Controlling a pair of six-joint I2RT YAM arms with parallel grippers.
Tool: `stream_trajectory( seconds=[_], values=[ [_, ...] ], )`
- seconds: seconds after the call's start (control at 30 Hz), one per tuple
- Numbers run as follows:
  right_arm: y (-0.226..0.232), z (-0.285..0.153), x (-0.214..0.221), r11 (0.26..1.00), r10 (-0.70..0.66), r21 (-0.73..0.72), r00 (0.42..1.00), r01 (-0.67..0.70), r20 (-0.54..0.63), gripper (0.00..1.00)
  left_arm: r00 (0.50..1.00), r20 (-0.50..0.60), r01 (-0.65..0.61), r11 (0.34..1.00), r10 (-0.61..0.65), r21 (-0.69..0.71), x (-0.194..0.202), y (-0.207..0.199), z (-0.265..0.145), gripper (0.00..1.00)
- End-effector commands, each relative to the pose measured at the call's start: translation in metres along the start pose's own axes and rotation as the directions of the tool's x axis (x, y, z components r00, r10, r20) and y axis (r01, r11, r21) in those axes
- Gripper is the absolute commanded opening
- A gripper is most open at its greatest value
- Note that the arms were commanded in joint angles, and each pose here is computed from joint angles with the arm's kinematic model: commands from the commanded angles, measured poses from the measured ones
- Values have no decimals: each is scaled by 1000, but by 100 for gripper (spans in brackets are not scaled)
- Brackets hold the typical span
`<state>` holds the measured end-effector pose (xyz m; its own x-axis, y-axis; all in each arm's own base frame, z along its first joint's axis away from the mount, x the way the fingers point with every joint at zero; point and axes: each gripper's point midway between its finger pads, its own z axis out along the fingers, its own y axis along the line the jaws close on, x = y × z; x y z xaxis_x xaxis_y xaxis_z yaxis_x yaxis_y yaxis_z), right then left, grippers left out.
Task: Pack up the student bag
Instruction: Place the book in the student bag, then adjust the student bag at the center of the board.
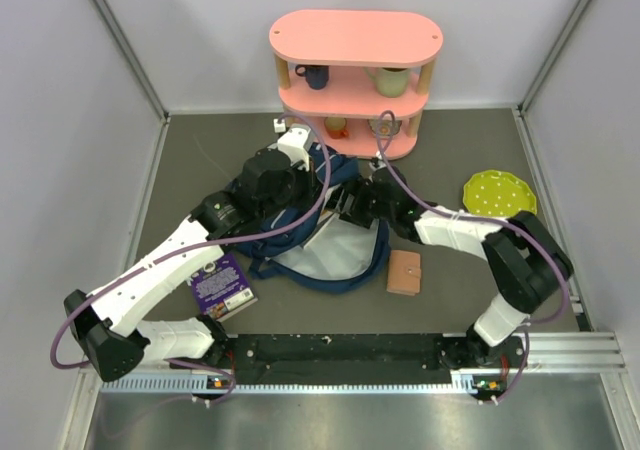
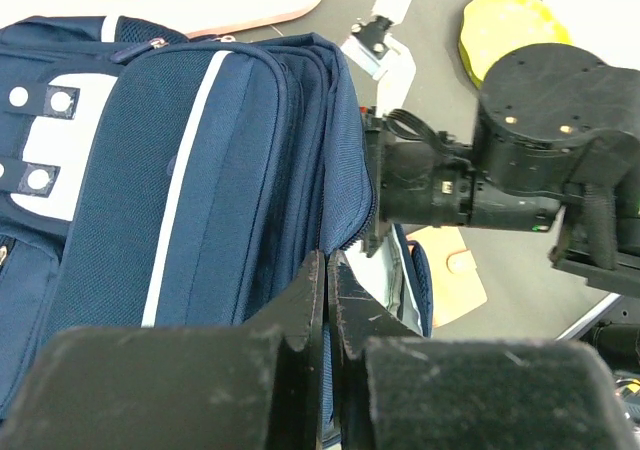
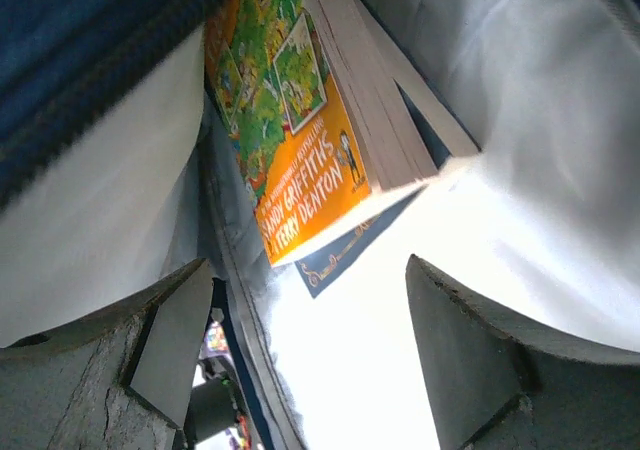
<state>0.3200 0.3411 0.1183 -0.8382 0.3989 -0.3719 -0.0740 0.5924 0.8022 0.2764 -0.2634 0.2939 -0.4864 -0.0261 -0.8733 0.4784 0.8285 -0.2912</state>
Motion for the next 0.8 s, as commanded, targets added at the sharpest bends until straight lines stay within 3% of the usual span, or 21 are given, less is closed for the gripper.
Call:
stream_trajectory(
  seconds=[0.0,0.27,0.4,0.53,0.77],
  values=[
    [5,-30,-6,995,-97,32,994,96,54,77,984,173,42,999,-44,14,-45,-4,-11,0],
    [-8,-97,-37,962,-244,186,938,201,246,74,984,172,55,998,-52,-14,-43,3,-13,0],
    [-27,-106,-49,920,-314,320,915,226,255,74,983,175,57,998,-54,-9,-43,2,-15,0],
    [-52,-101,-53,853,-360,464,913,240,190,76,984,166,60,998,-59,2,-40,0,-16,0],
    [-63,-77,-63,771,-439,547,894,326,85,73,985,153,73,997,-74,7,-34,1,-15,0]
  ],
)
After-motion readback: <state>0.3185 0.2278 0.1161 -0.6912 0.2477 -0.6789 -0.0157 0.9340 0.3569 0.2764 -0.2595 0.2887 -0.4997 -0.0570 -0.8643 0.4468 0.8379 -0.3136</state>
